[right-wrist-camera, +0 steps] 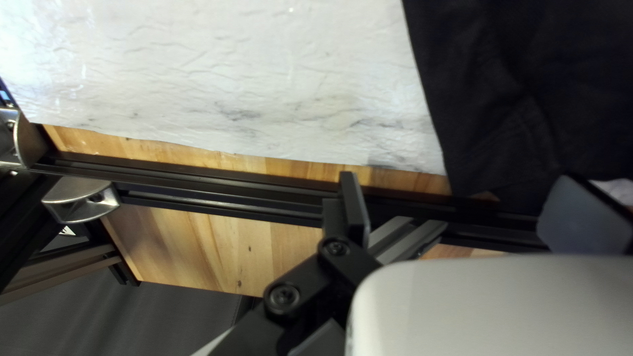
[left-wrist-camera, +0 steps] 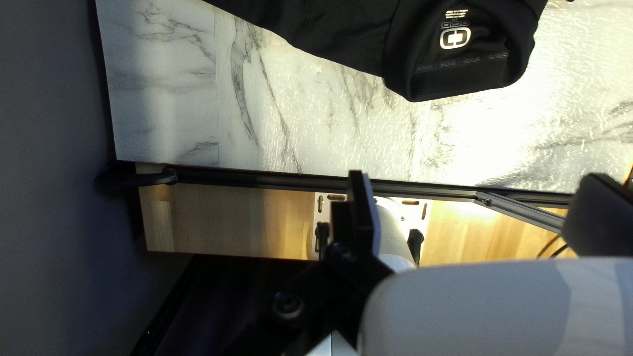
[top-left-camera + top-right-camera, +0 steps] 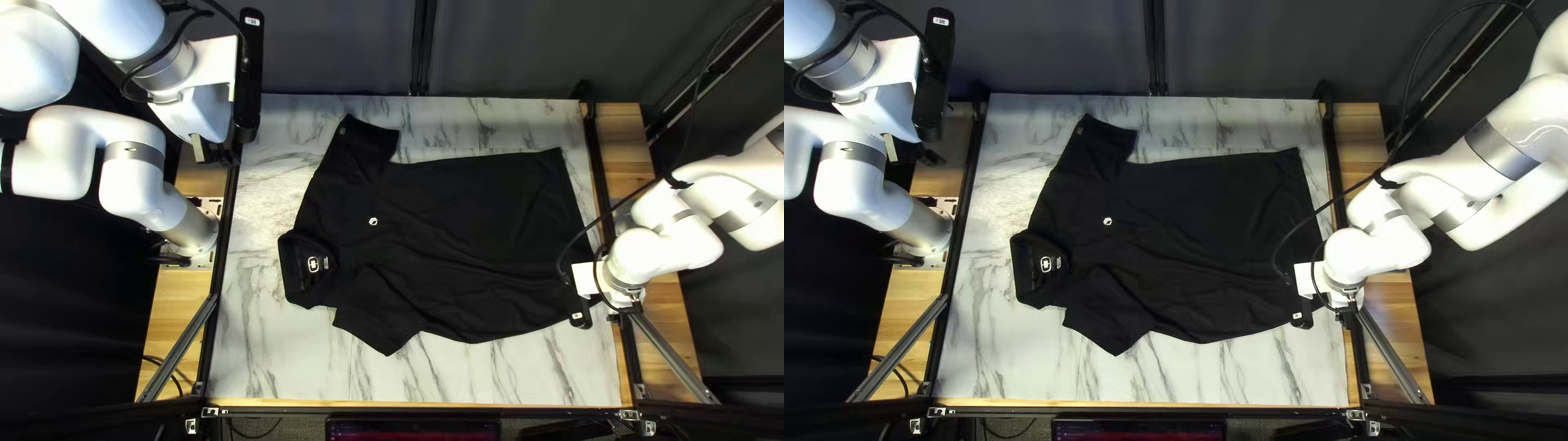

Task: Fold t-shirt

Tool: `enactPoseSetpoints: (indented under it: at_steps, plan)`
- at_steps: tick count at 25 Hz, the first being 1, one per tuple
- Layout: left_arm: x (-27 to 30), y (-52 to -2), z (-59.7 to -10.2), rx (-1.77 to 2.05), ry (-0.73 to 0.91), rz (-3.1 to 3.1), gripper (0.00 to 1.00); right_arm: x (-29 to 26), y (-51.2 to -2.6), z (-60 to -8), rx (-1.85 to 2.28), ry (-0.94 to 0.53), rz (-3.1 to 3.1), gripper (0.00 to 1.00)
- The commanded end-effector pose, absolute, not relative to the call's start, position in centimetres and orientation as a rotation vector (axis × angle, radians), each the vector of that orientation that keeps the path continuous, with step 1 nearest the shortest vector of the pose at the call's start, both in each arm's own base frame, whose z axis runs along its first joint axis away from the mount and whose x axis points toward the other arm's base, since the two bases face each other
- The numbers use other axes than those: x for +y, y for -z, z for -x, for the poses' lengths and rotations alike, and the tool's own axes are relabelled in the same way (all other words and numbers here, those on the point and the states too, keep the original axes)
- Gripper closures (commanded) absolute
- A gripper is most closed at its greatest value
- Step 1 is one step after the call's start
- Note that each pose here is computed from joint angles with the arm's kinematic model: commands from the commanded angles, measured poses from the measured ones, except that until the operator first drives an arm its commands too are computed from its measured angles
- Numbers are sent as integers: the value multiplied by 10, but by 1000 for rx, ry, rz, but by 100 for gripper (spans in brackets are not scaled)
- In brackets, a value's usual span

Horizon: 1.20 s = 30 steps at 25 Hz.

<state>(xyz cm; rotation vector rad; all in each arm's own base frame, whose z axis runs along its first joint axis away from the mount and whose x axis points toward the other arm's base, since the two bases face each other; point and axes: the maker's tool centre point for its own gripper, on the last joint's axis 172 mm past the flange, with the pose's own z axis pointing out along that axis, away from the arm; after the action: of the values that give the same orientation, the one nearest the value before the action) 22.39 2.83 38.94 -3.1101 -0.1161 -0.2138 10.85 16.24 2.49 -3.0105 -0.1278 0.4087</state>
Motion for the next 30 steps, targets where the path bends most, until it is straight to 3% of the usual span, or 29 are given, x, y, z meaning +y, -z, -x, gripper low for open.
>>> enactPoseSetpoints:
  at_steps: [1, 12, 20, 22, 30]
  plan:
    - [28, -389, -224, -116, 214, 3110, 0, 162, -23, -107, -138, -406, 3019, 18]
    - [28, -389, -224, -116, 214, 3110, 0, 143, -28, -116, -183, -391, 3046, 14]
    - [28, -389, -224, -116, 214, 3110, 0, 140, -35, -136, -162, -389, 3046, 7]
    - [28, -389, -224, -116, 214, 3110, 0, 144, -38, -138, -121, -376, 3033, 0]
    - [28, -389, -224, -116, 214, 3110, 0, 143, -40, -136, -92, -369, 3030, 0]
